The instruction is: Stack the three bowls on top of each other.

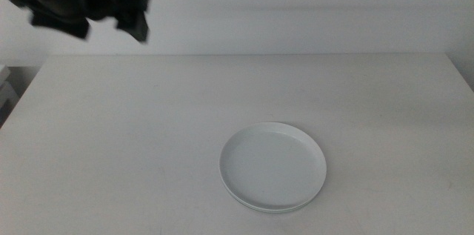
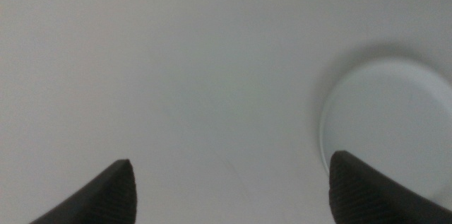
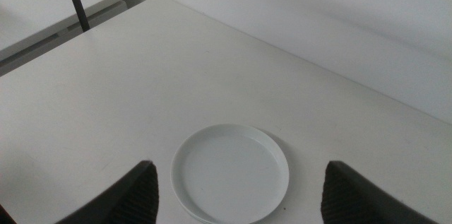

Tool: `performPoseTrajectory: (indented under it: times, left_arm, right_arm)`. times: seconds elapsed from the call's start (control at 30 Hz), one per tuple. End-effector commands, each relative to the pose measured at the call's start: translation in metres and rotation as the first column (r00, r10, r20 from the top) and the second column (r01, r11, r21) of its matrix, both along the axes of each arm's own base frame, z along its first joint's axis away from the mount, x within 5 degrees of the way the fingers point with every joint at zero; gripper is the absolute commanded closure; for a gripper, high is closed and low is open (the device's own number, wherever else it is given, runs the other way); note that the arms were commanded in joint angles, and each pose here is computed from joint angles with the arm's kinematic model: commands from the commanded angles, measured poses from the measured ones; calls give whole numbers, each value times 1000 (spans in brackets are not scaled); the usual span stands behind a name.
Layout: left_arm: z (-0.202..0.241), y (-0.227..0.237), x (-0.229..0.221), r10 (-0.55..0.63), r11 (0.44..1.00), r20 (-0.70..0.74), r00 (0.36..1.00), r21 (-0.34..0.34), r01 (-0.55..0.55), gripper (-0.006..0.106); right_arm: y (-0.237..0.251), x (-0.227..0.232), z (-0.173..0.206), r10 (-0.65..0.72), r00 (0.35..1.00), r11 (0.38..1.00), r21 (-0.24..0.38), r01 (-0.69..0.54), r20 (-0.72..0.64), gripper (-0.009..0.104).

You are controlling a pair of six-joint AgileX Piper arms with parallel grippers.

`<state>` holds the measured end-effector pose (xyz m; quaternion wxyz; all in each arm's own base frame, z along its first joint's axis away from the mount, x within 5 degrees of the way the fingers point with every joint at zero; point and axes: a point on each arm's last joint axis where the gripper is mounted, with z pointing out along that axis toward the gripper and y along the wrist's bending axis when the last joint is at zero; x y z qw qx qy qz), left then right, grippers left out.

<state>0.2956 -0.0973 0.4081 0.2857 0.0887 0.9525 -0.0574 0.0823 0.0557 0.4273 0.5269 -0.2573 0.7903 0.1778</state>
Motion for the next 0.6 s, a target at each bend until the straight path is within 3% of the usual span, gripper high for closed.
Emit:
performPoseTrajectory:
  times: [0.0, 0.23, 0.57]
  left_arm:
    - [41, 11, -21, 26, 999, 201, 979, -32, -20, 10]
    - [76, 28, -49, 47, 999, 397, 917, -15, -44, 10]
    - [85, 33, -57, 51, 998, 447, 893, -4, -55, 10]
  right_arm:
    - [-1, 1, 13, -20, 997, 999, 48, 16, 80, 35]
    - [-1, 1, 13, -20, 997, 999, 48, 16, 80, 35]
    - [-1, 1, 13, -20, 997, 999, 48, 16, 80, 35]
